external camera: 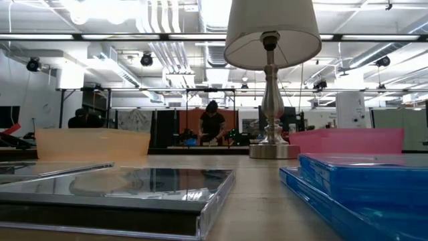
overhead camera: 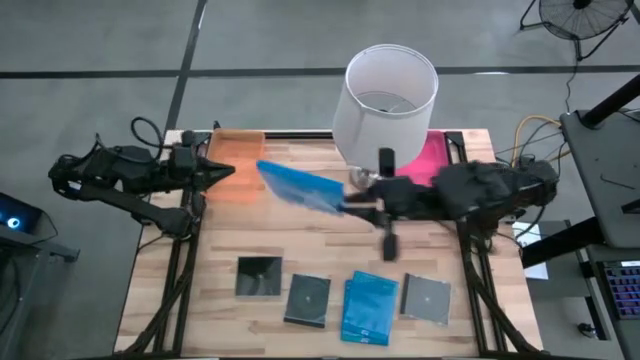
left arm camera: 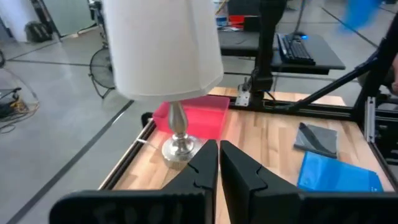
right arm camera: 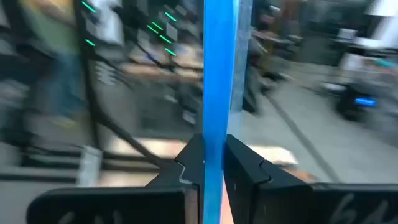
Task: Pick & place jewel cases by type
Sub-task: Put the blue cd case into the orange bin
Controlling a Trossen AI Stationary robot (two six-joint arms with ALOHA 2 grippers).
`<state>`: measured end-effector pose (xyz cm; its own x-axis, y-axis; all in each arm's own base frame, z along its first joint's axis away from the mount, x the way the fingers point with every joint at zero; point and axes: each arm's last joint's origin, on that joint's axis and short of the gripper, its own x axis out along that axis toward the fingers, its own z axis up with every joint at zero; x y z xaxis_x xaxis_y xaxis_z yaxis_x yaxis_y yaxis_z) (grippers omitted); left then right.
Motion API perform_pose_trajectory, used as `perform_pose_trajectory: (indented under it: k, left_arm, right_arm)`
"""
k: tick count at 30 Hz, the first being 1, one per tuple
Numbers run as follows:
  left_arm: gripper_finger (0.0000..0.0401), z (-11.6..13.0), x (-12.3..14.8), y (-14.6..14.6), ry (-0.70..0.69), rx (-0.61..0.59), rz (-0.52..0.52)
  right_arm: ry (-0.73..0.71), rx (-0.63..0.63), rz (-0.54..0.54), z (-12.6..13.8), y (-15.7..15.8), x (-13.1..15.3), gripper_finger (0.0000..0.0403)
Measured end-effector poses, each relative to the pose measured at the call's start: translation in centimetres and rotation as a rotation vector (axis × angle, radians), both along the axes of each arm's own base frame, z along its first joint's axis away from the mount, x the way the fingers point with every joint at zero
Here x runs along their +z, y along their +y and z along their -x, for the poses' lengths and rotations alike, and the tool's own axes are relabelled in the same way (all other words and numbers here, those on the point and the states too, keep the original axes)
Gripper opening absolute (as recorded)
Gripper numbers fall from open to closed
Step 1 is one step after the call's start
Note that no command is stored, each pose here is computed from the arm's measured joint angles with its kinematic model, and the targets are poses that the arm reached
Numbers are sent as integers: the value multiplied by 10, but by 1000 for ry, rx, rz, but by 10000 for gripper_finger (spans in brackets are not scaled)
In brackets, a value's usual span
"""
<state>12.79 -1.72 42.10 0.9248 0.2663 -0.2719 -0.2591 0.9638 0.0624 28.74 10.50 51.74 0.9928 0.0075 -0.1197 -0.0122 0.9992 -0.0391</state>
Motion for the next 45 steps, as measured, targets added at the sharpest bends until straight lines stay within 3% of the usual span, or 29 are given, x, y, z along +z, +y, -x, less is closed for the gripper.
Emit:
perform_pose_trajectory:
  k: [9,13,17,24,28,35,40,45]
  left_arm:
    - [0,-29,19,-12,-181,-163,-12]
    - [0,-27,43,-12,-282,-218,-22]
    - [0,-24,69,-12,-344,-229,-57]
    - [5,-18,111,-14,-453,-358,-84]
    - [35,-23,122,-17,-475,-407,-83]
    - [122,-38,120,-21,-415,-407,-85]
    - [158,-40,116,-19,-368,-346,-88]
    - [160,-42,112,-18,-350,-282,-81]
  right_arm:
    - [-101,115,-133,44,19,33,29]
    - [-113,130,-182,52,23,38,29]
    - [-119,134,-188,57,26,40,29]
    - [-116,98,-177,57,26,39,29]
    - [-117,83,-176,57,26,39,29]
    - [-118,73,-145,57,25,38,29]
    - [-128,-87,-120,57,21,38,29]
    - [-136,-386,-53,58,12,38,29]
